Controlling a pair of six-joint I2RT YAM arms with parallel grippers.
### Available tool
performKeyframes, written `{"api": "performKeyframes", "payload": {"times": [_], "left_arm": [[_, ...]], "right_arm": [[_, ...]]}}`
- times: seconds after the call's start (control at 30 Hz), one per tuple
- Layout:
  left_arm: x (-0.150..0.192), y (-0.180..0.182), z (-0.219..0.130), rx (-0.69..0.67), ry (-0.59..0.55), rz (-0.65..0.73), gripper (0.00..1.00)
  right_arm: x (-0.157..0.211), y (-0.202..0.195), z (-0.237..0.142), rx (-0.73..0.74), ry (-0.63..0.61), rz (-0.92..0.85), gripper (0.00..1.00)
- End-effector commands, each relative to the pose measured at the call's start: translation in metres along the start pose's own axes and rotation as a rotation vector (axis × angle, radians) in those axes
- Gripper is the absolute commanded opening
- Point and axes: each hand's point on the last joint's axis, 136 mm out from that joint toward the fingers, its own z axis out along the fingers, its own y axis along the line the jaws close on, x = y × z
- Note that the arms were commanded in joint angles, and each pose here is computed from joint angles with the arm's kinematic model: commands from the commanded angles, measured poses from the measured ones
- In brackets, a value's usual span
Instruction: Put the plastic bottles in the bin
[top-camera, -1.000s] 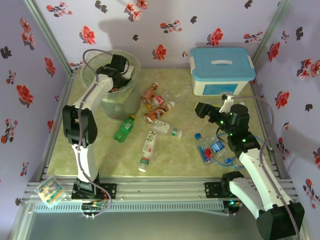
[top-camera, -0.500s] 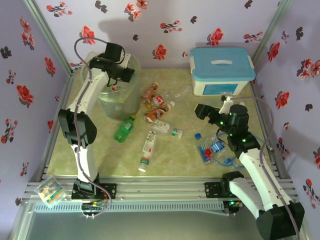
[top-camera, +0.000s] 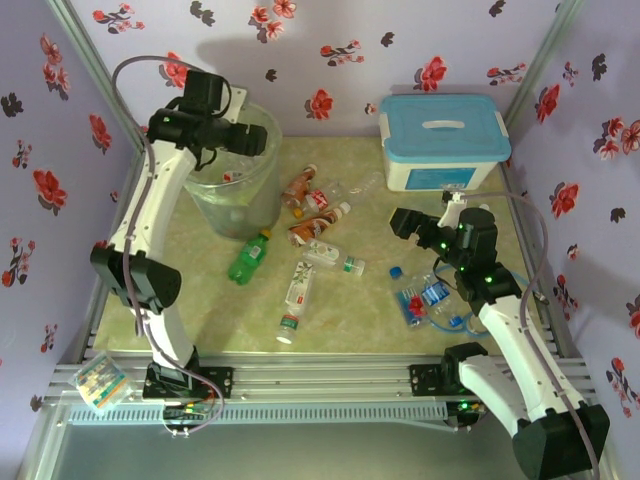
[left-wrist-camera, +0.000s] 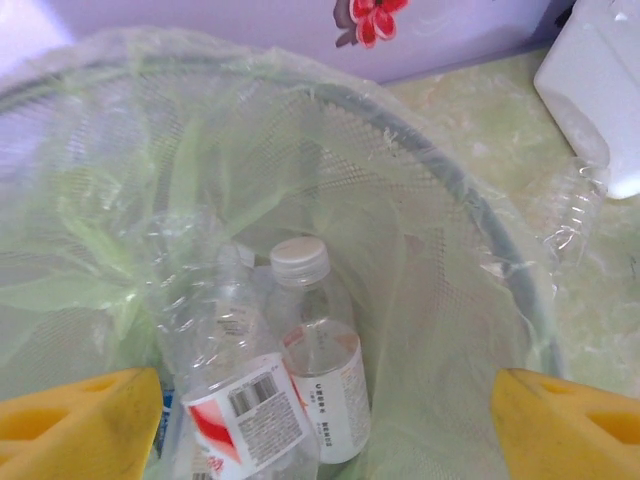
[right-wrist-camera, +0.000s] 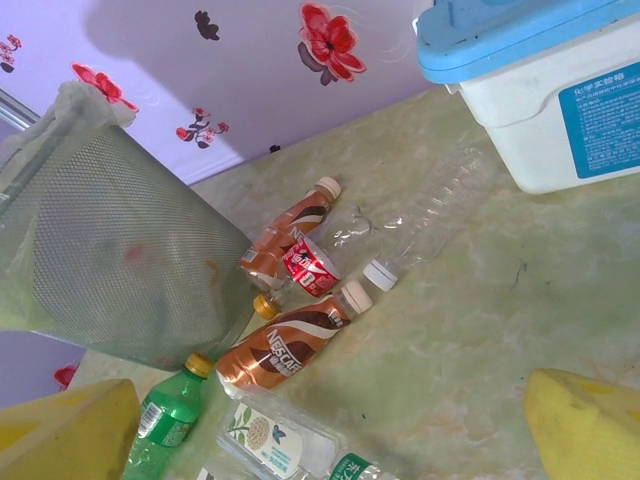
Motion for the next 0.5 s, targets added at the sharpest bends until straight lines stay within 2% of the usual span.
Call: {"api": "performKeyframes", "payload": {"times": [0.0,0.07,0.23,0.37,0.47], "left_arm": [[-0.016,0.002,-0.049,-0.048,-0.087,0.044,0.94],[-0.020,0.002,-0.067,-0.077,-0.122,0.056,0.99],[-0.013,-0.023,-0.110,-0.107,-0.173,0.115,1.00],[0.023,-0.057,-0.119,-0.089,-0.117,0.147,1.00],[0.060,-0.087,-0.109,-0.029,-0.053,0.126,1.00]], "right_arm": [[-0.014,0.001,-0.002,0.017,-0.033,-0.027,0.99],[-0.013,-0.001,-0.001,0.025,-0.029,-0.023,0.99],[-0.013,-0.009,0.004,0.067,-0.017,-0.012,0.99],[-0.013,-0.020,0.010,0.116,-0.011,0.003,0.99],[-0.014,-0.027,0.014,0.147,-0.005,0.009,0.99]]}}
